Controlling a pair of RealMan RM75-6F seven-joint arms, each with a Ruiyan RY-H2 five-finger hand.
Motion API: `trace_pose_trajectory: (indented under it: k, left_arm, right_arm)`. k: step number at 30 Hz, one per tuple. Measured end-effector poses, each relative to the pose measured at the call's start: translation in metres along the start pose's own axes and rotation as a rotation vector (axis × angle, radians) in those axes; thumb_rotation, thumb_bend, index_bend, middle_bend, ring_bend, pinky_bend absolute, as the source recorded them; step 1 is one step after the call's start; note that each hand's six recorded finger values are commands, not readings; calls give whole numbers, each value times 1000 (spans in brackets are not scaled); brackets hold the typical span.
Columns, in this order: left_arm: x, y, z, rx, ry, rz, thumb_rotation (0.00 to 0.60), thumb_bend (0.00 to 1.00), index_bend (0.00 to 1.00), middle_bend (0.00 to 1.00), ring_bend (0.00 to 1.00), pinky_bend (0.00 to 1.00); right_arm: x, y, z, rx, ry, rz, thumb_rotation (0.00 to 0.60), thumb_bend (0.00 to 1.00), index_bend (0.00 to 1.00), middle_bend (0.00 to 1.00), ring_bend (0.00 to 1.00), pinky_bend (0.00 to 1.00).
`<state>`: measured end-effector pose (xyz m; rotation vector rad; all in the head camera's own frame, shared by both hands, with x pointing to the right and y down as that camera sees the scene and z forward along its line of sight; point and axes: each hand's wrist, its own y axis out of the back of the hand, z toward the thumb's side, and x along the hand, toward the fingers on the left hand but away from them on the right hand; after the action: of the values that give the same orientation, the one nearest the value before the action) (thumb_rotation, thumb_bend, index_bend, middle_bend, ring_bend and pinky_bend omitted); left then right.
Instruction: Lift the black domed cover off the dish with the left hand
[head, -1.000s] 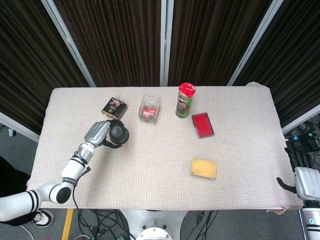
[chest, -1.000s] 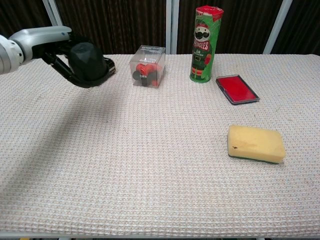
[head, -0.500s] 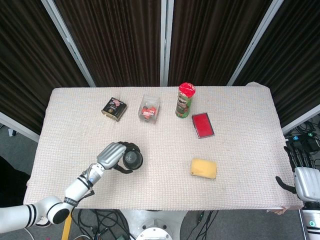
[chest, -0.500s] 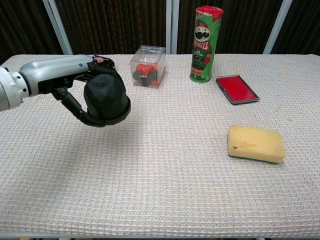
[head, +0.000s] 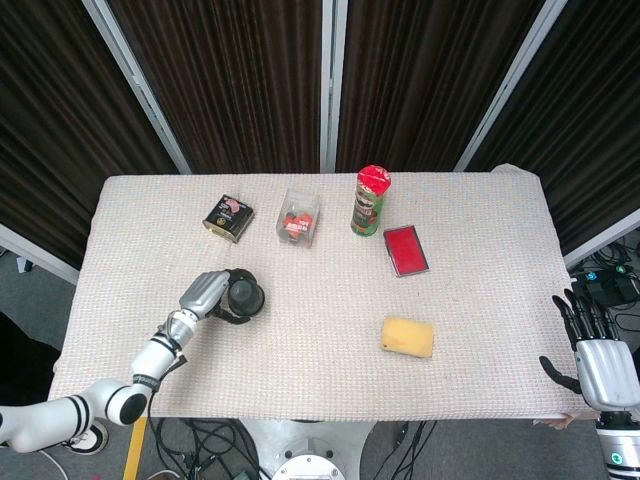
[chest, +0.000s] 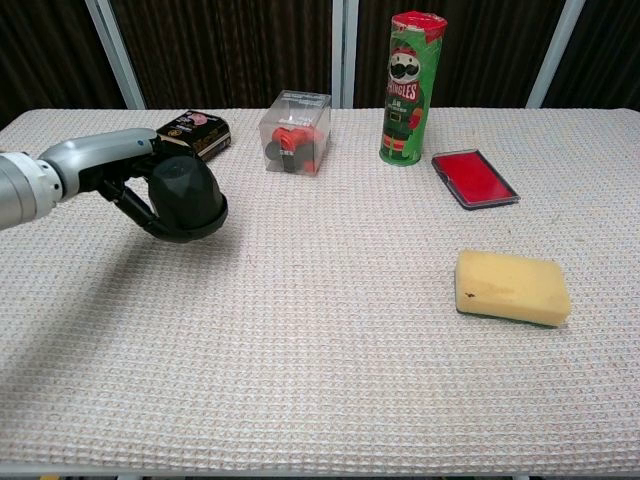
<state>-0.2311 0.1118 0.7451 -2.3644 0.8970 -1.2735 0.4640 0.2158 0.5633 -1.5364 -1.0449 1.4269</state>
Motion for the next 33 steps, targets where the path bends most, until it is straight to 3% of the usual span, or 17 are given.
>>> trace_pose_trajectory:
  k: [7,13,23,33]
  left_arm:
    - [12,-14,3,20,-23,29,600,205,478,447,269,297]
    - [20,-20,-3,99,-32,54,600,203,470,431,256,287]
    - [24,-30,-10,134,-24,24,600,188,457,395,217,260]
    - [25,-29,-10,134,-28,10,600,140,347,280,130,210]
  right_arm:
    - [-1,-1,-5,-2,-17,5,600,134,0,0,0,0]
    - [-1,-3,-9,-5,-25,10,600,135,0,0,0,0]
    - [-2,-4,-10,-6,-29,12,600,135,0,0,0,0]
    - [-3,-3,-11,-8,-35,13,600,135,0,0,0,0]
